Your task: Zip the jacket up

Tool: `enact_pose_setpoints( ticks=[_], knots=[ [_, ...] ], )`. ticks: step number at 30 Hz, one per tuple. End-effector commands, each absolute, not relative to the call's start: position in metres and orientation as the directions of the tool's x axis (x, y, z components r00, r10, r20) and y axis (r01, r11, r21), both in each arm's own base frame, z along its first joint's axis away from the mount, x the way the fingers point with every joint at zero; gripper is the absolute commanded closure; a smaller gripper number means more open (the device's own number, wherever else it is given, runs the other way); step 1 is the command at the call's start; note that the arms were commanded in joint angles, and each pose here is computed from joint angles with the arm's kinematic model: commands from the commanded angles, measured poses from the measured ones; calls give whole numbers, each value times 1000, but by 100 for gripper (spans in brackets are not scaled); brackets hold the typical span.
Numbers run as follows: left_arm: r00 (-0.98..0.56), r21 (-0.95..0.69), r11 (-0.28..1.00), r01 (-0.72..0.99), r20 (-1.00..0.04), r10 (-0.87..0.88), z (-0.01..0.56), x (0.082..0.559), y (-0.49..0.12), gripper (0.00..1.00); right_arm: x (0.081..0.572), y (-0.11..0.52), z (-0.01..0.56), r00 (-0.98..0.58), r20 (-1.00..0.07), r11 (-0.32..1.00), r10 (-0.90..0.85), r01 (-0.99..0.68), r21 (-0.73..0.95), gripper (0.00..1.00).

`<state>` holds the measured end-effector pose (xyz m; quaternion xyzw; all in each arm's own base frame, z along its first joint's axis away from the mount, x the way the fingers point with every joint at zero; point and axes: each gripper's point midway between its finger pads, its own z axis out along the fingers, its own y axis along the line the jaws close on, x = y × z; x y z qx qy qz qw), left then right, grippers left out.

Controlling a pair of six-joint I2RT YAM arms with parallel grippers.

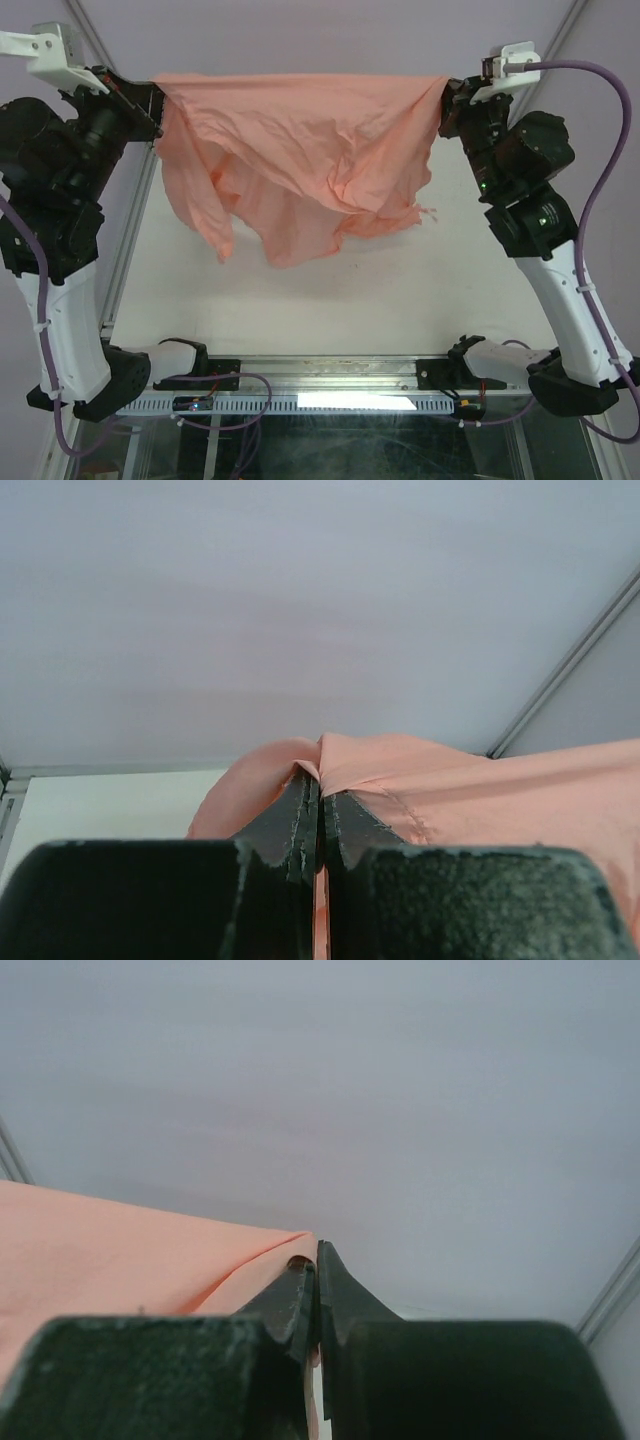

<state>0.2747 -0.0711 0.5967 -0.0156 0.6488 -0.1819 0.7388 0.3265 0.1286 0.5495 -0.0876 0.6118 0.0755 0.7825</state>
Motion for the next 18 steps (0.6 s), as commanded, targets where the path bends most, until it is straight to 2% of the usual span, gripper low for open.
enact_pose_setpoints(
  ticks=[1,5,9,13,16,18],
  knots=[
    [52,-268,941,206,-957,-284,577,302,-70,100,354,101,503,101,-992,995,-78,-50,-83,100],
    [-75,-276,945,178,-961,-266,525,347,-81,100,390,102,475,29,-993,994,-110,-7,-110,100],
    [-173,-261,962,82,-954,-244,470,395,-79,100,449,90,428,-94,-992,996,-80,32,-83,100],
    [-340,-241,970,11,-913,-223,388,457,-87,100,505,88,377,-199,-978,996,-65,42,-75,100],
    [-382,-242,970,-18,-895,-230,361,490,-91,100,538,89,345,-266,-962,997,-57,43,-71,100],
    [-395,-237,971,-39,-889,-233,348,510,-92,93,557,90,324,-307,-950,996,-56,49,-75,97]
  ],
)
